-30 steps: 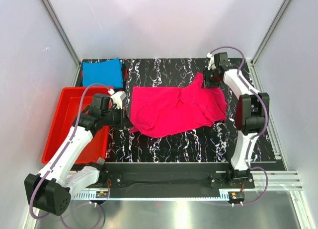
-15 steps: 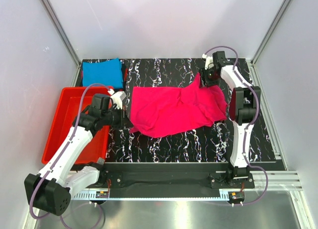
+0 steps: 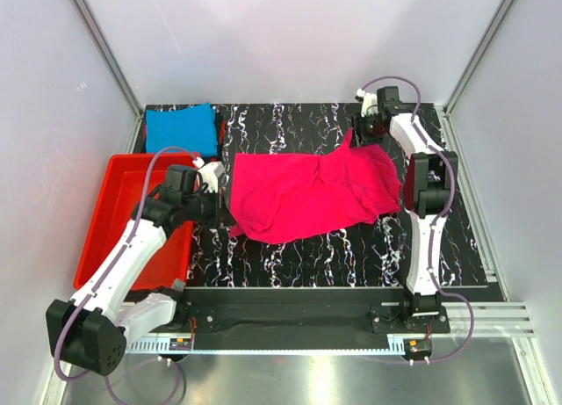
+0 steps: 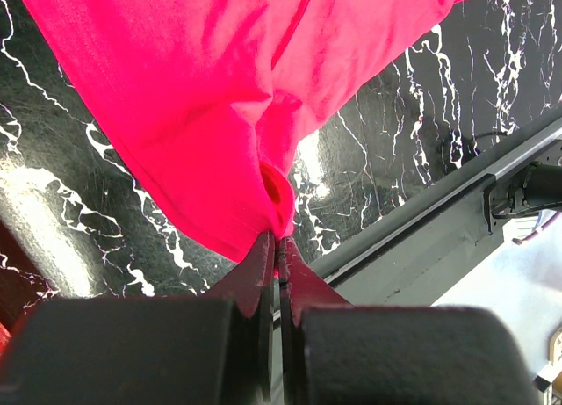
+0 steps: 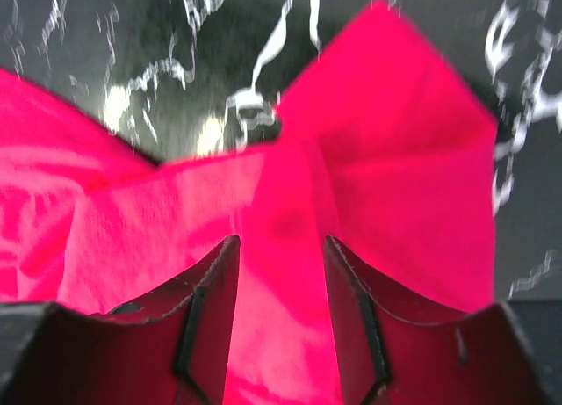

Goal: Fold and stack the t-shirts
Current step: Flatten the tshirt out

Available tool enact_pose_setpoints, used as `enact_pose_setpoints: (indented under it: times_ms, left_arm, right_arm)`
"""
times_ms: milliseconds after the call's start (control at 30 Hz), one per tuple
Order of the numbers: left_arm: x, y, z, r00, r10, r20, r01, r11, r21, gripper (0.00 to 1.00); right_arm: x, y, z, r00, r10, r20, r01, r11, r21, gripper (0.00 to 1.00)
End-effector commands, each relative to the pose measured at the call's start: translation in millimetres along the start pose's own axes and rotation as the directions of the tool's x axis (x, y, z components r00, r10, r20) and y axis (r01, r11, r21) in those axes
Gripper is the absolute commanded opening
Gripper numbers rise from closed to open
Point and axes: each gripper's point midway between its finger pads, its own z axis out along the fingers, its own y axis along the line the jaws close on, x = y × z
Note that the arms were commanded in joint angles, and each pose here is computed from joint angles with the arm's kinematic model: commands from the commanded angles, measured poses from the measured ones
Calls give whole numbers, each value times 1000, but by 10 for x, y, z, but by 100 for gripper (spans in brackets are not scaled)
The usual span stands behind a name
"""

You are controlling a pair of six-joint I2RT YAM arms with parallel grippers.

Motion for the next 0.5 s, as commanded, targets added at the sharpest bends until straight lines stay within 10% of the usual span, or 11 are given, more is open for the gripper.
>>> enact_pose_setpoints:
  times_ms: [0, 167, 367, 467]
  left_arm:
    - [-215, -73, -17, 997, 34, 62, -35, 999, 16, 0]
    - [-206, -50, 2, 998, 36, 54, -36, 999, 9, 0]
    - [-221, -23, 34, 998, 34, 47, -34, 999, -1, 0]
    - [-237, -19, 26, 998, 28, 56, -28, 1000, -8, 0]
  right_arm:
    - [-264, 17, 94, 997, -10, 76, 13, 999, -36, 50]
    - [-304, 2, 197, 997, -9, 74, 12, 999, -52, 48]
    - [-525, 2, 65, 990, -29, 135, 33, 999, -33, 2]
    - [-762, 3, -233, 972, -68, 223, 65, 998, 20, 0]
